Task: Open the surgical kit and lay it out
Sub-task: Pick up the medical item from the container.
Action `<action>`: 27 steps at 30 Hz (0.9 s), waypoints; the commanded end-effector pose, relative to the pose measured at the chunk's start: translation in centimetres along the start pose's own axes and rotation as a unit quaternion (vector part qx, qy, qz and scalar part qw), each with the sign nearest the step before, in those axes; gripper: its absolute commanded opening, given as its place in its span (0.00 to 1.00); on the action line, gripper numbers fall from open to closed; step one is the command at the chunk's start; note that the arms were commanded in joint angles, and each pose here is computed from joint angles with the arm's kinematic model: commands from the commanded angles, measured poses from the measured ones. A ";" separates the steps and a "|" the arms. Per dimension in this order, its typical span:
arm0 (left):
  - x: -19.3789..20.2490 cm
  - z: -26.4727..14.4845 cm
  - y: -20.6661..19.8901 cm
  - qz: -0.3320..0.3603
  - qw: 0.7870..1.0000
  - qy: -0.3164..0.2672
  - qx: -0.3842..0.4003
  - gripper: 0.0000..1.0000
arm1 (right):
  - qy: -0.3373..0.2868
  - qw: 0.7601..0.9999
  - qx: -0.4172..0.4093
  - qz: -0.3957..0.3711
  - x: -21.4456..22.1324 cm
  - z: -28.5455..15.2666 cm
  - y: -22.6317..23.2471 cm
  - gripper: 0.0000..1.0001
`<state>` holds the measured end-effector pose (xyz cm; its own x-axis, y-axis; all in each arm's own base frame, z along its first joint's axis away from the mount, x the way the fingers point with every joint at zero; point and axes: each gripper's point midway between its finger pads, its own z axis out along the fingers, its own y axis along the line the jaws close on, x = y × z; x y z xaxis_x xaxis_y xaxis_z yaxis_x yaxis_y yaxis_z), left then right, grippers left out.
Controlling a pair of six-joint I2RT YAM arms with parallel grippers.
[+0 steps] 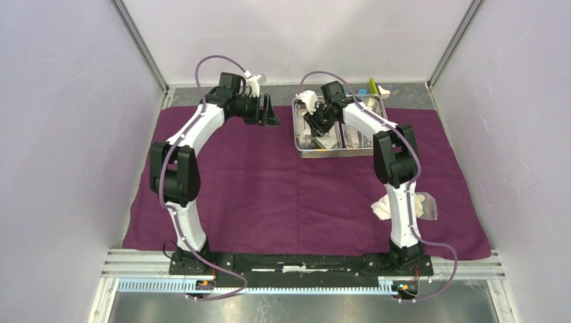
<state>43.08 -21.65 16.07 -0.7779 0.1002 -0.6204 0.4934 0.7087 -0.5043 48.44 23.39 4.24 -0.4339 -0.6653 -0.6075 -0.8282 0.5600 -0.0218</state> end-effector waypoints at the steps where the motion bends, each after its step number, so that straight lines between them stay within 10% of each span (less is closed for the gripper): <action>1: -2.3 0.3 -1.1 -0.002 0.999 -0.020 0.034 0.77 | -0.086 0.995 0.038 -0.014 -5.6 -4.4 -1.5 0.31; 27: -6.6 6.6 -8.2 -0.154 0.967 -0.035 0.198 0.69 | -0.204 0.979 -0.009 0.030 -9.7 -9.8 2.1 0.34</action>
<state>46.08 -31.35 17.59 -0.9003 -0.1027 -0.4230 0.3407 0.4385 -0.8316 47.68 25.54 14.76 -0.3589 -0.4294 -0.8288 -0.8004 0.5983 0.0366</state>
